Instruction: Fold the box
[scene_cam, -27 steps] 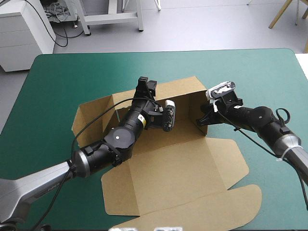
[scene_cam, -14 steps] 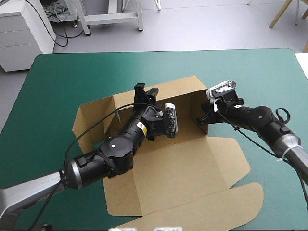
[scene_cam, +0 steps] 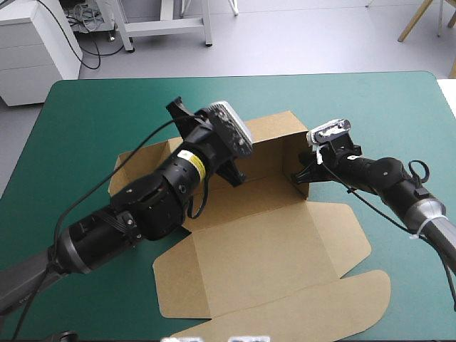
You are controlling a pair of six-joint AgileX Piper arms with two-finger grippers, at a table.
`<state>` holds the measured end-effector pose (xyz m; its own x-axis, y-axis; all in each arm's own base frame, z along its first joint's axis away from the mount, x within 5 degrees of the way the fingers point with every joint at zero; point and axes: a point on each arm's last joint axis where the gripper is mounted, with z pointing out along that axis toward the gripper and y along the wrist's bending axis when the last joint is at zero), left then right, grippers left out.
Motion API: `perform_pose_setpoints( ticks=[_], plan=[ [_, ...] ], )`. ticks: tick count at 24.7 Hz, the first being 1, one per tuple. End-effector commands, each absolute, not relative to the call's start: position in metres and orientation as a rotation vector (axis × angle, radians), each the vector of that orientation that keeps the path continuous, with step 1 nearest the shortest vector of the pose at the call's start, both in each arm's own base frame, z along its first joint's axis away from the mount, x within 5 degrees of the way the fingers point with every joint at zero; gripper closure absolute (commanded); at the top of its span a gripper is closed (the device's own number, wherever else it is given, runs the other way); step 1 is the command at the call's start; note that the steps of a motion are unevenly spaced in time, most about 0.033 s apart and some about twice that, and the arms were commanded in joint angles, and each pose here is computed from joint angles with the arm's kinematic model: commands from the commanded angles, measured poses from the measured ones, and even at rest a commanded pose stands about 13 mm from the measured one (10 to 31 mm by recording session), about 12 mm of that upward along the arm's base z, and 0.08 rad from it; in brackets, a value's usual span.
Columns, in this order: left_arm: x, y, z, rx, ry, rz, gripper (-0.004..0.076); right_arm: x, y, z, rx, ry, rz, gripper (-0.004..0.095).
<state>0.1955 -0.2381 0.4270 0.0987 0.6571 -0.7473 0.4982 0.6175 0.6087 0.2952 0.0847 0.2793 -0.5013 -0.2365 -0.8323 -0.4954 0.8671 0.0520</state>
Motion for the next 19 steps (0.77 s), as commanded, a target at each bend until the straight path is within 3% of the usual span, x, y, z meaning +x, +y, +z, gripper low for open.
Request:
perform_pose_setpoints(
  ticks=[1, 6, 14, 19],
  plan=[
    [0.199, -0.211, 0.479, 0.827, 1.509, 0.139, 0.0339, 0.295, 0.083, 0.302, -0.448, 2.037, 0.357, 0.0926],
    [0.225, -0.164, 0.491, 0.593, 1.706, 0.237, 0.0339, 0.295, 0.082, 0.302, -0.408, 2.048, 0.377, 0.0927],
    [0.272, -0.053, 0.470, 0.178, 2.030, 0.362, 0.0339, 0.296, 0.080, 0.303, -0.369, 2.053, 0.380, 0.0926],
    [0.285, 0.022, 0.408, -0.057, 2.273, 0.288, 0.0412, 0.299, 0.080, 0.312, -0.367, 2.032, 0.375, 0.0926]
  ],
)
